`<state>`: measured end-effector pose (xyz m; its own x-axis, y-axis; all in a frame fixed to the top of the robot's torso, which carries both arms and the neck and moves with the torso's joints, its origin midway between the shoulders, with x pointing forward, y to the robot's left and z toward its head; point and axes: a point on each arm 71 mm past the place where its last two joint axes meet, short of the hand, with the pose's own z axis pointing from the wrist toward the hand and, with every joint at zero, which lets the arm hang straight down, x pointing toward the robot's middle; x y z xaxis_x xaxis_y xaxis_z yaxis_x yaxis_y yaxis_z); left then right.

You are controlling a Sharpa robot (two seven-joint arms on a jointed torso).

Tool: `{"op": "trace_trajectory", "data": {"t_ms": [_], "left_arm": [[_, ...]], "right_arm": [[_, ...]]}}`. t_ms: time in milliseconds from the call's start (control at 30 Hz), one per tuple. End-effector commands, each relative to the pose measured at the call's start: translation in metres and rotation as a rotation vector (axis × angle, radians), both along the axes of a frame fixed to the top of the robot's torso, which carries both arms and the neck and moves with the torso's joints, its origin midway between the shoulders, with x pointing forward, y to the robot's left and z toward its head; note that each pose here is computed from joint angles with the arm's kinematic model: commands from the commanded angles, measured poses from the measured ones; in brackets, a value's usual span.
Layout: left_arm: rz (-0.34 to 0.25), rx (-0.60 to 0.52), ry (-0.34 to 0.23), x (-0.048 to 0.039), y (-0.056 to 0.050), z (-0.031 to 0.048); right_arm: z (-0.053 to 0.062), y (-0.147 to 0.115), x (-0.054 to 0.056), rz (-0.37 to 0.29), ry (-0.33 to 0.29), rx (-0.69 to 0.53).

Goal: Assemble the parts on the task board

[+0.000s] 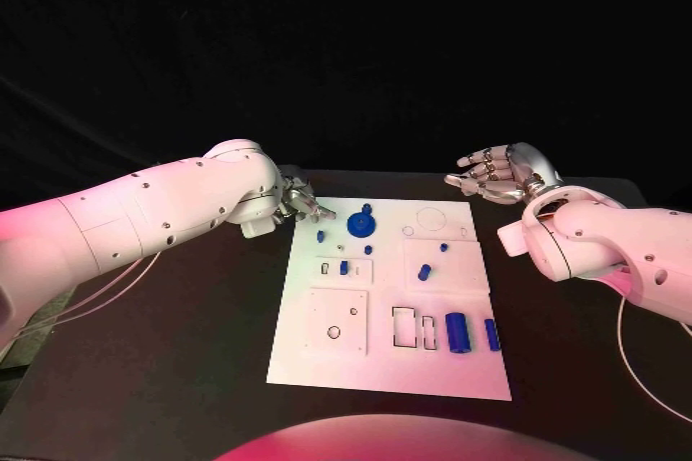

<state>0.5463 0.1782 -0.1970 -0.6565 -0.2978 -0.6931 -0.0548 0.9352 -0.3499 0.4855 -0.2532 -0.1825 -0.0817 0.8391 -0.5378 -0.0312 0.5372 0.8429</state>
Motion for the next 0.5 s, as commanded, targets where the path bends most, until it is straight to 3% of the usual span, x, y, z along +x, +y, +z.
{"op": "trace_trajectory", "data": {"t_ms": [33, 500], "left_arm": [[-0.064, 0.061, 0.04, -0.0004, -0.0012, -0.0035], [-0.061, 0.081, 0.076, 0.0034, -0.0009, -0.0115]], "right_arm": [[0.0003, 0.0018, -0.0006, 0.018, -0.006, -0.001], [0.0002, 0.0027, -0.0003, 0.02, -0.006, 0.0]]}}
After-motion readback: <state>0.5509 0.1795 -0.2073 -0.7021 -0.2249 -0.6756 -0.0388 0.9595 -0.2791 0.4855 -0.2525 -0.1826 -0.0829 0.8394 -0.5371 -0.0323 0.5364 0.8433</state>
